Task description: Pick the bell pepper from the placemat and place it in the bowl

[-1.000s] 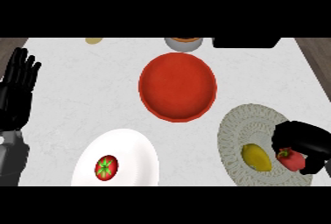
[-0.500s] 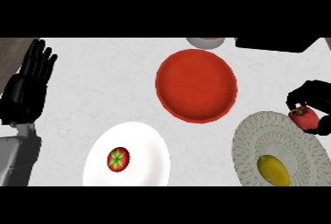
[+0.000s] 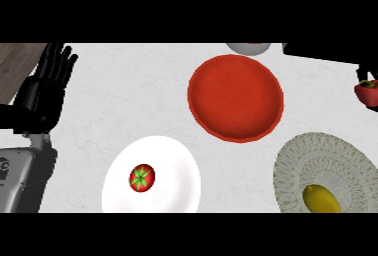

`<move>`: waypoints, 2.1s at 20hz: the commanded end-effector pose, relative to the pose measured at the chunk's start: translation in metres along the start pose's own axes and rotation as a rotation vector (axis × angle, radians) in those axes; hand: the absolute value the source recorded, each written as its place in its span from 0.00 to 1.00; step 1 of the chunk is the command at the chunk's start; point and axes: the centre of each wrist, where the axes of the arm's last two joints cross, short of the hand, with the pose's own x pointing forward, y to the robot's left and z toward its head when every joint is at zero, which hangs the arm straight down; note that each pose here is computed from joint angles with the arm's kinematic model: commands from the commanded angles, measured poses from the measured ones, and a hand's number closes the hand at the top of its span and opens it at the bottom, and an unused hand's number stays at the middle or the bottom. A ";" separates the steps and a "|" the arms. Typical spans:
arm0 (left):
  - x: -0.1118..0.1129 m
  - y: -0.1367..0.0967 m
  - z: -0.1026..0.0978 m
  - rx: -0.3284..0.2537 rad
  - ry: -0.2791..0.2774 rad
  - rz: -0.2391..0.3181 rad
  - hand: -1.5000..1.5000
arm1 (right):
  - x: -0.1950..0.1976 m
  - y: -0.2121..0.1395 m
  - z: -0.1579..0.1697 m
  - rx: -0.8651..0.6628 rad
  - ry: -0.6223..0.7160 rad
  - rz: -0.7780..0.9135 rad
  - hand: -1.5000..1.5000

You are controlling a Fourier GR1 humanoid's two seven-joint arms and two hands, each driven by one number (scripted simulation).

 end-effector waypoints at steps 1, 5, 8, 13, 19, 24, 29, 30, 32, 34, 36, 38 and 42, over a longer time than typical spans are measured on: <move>-0.004 -0.001 0.003 -0.006 0.012 0.006 0.50 | -0.008 -0.041 -0.002 -0.093 -0.020 -0.049 1.00; -0.001 -0.002 0.000 0.013 0.013 -0.013 0.50 | -0.009 -0.057 -0.007 -0.178 -0.158 -0.151 1.00; -0.007 0.002 -0.002 0.034 0.038 -0.007 0.50 | -0.006 -0.083 -0.011 -0.239 -0.248 -0.175 1.00; -0.012 0.004 0.005 0.045 0.032 -0.014 0.50 | 0.001 -0.096 -0.031 -0.279 -0.353 -0.358 1.00; -0.015 0.012 0.009 0.053 0.050 -0.022 0.50 | 0.019 -0.116 -0.062 -0.220 -0.440 -0.490 1.00; -0.016 0.019 0.008 0.052 0.058 -0.029 0.50 | 0.048 -0.126 -0.105 -0.151 -0.479 -0.525 1.00; -0.013 0.028 0.003 0.082 0.059 -0.046 0.50 | 0.089 -0.135 -0.149 -0.043 -0.539 -0.481 1.00; -0.010 0.021 0.001 0.098 0.075 -0.029 0.50 | 0.087 -0.127 -0.148 -0.020 -0.576 -0.491 1.00; -0.018 0.034 0.016 0.103 0.081 -0.046 0.50 | 0.106 -0.127 -0.168 0.032 -0.562 -0.487 1.00; -0.011 0.028 0.014 0.079 0.086 -0.030 0.50 | 0.119 -0.117 -0.181 0.059 -0.573 -0.468 1.00; -0.013 0.026 0.015 0.105 0.058 -0.037 0.50 | 0.120 -0.098 -0.185 0.069 -0.587 -0.493 1.00; -0.014 0.030 0.023 0.094 0.048 -0.043 0.50 | 0.139 -0.089 -0.201 0.125 -0.572 -0.467 1.00; -0.025 0.032 0.026 0.120 0.057 -0.059 0.50 | 0.157 -0.067 -0.216 0.134 -0.597 -0.455 1.00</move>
